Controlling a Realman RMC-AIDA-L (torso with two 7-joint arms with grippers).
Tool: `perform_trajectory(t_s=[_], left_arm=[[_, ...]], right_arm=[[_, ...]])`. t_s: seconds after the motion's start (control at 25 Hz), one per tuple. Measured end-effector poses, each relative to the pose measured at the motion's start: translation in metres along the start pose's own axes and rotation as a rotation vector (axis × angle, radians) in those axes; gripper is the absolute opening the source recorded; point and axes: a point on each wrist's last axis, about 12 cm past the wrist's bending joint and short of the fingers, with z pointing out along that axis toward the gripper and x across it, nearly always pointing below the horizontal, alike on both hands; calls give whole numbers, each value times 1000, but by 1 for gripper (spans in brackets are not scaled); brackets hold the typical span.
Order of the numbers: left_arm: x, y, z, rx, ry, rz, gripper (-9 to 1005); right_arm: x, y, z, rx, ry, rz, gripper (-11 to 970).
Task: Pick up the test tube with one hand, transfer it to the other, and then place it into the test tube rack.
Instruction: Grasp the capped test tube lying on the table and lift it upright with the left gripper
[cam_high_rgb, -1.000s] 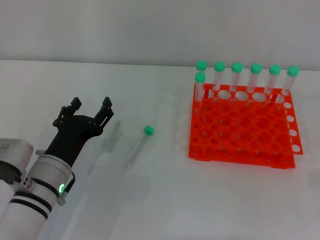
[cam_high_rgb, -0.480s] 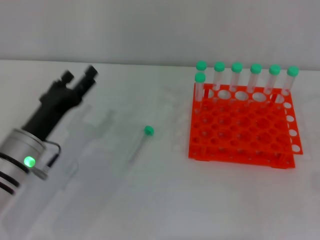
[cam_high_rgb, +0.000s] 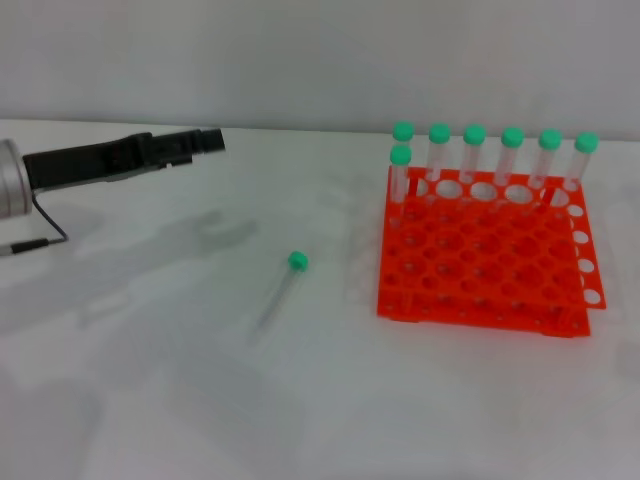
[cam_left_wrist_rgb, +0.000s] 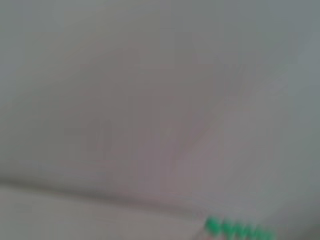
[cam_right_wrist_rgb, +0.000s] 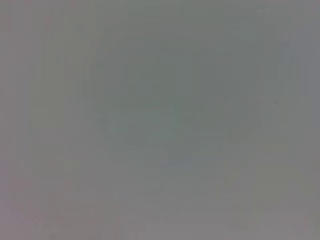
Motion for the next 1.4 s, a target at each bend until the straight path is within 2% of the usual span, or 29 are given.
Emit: perform_trajectory(t_s=[0.12, 0.16, 0.2, 0.28, 0.4, 0.56, 0.76, 0.96, 1.08, 1.4], left_arm=[[-22, -11, 11, -65, 186, 35, 863], [-22, -11, 11, -65, 186, 35, 863], [-40, -25, 25, -115, 318, 55, 862], [-43, -30, 32, -142, 379, 47, 862], [-54, -41, 47, -253, 530, 58, 862], [-64, -51, 63, -400, 643, 58, 862], [-54, -66, 89, -456, 774, 56, 861], [-31, -69, 112, -563, 863, 77, 862], [-23, -69, 122, -620, 867, 113, 857], [-6, -78, 140, -583, 903, 159, 815]], right_arm=[[-1, 0, 1, 1, -2, 0, 842], [-1, -1, 1, 2, -3, 0, 842], [-1, -1, 1, 3, -3, 0, 842], [-1, -1, 1, 2, -2, 0, 842], [-1, 0, 1, -1, -1, 1, 841], [0, -1, 1, 8, 1, 3, 841], [0, -2, 1, 12, 2, 4, 841], [0, -2, 1, 14, 4, 6, 842], [0, -2, 1, 15, 6, 7, 842], [1, -2, 2, 19, 13, 6, 841]])
